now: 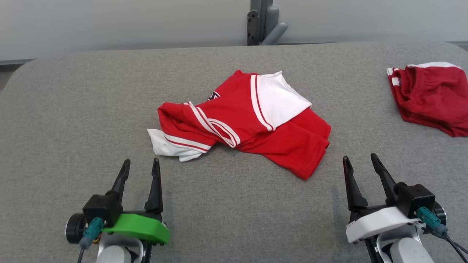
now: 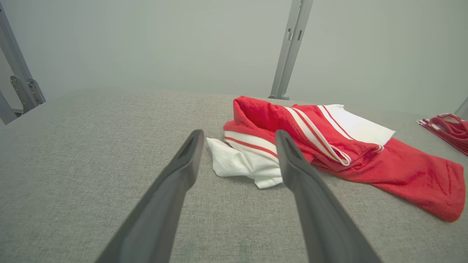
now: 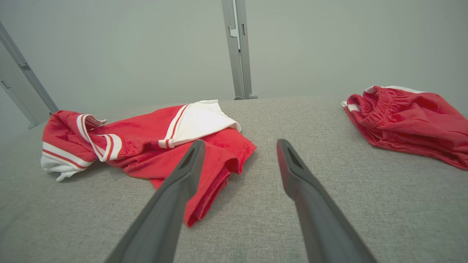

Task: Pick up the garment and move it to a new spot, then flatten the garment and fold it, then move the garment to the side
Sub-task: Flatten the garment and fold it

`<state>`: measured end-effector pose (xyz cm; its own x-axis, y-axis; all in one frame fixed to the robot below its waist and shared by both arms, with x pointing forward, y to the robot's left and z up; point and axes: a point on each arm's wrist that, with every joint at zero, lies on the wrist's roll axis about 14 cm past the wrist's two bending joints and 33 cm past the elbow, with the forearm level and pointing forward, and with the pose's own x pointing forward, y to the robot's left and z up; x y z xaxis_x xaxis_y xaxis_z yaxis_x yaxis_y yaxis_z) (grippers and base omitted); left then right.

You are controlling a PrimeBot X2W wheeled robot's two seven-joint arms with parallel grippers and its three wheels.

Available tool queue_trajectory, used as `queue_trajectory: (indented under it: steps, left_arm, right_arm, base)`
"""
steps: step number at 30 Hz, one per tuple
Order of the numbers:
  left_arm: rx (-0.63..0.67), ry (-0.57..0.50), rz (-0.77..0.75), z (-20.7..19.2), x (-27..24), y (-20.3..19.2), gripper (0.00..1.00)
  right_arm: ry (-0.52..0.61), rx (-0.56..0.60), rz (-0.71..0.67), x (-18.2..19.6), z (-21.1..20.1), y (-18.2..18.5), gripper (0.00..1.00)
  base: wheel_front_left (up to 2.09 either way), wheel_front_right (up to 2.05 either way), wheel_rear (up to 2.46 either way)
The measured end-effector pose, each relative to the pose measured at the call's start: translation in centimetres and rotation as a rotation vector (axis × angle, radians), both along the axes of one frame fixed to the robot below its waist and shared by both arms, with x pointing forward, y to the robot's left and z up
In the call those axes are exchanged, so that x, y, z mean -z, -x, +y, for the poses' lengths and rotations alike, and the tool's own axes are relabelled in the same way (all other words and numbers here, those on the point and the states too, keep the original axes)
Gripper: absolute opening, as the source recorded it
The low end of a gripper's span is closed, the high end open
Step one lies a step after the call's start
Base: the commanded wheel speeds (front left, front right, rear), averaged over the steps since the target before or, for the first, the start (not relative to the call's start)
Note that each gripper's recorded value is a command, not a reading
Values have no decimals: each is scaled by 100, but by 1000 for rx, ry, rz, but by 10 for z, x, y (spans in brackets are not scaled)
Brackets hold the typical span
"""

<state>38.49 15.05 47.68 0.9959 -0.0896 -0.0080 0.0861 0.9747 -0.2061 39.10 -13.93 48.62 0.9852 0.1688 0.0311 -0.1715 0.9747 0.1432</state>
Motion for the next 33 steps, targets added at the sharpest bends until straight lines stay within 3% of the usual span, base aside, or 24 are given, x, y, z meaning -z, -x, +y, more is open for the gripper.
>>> queue_trajectory:
  steps: [8,20,21,22,23,33]
  left_arm:
    - [88,-21,15,-24,7,-45,100]
    - [120,19,209,-41,66,-86,100]
    - [121,17,219,-41,69,-88,82]
    - [121,19,221,-42,70,-91,38]
    - [123,26,217,-43,68,-93,0]
    - [194,24,36,-61,14,-88,0]
  right_arm:
    - [15,16,13,7,-6,-12,100]
    - [39,75,66,26,-28,-18,100]
    - [40,77,69,27,-29,-18,100]
    - [40,79,70,28,-29,-18,100]
    - [41,81,71,28,-30,-19,100]
    - [33,62,56,23,-23,-20,100]
  base:
    - [0,0,0]
    - [0,0,0]
    - [0,0,0]
    - [0,0,0]
    - [0,0,0]
    - [0,0,0]
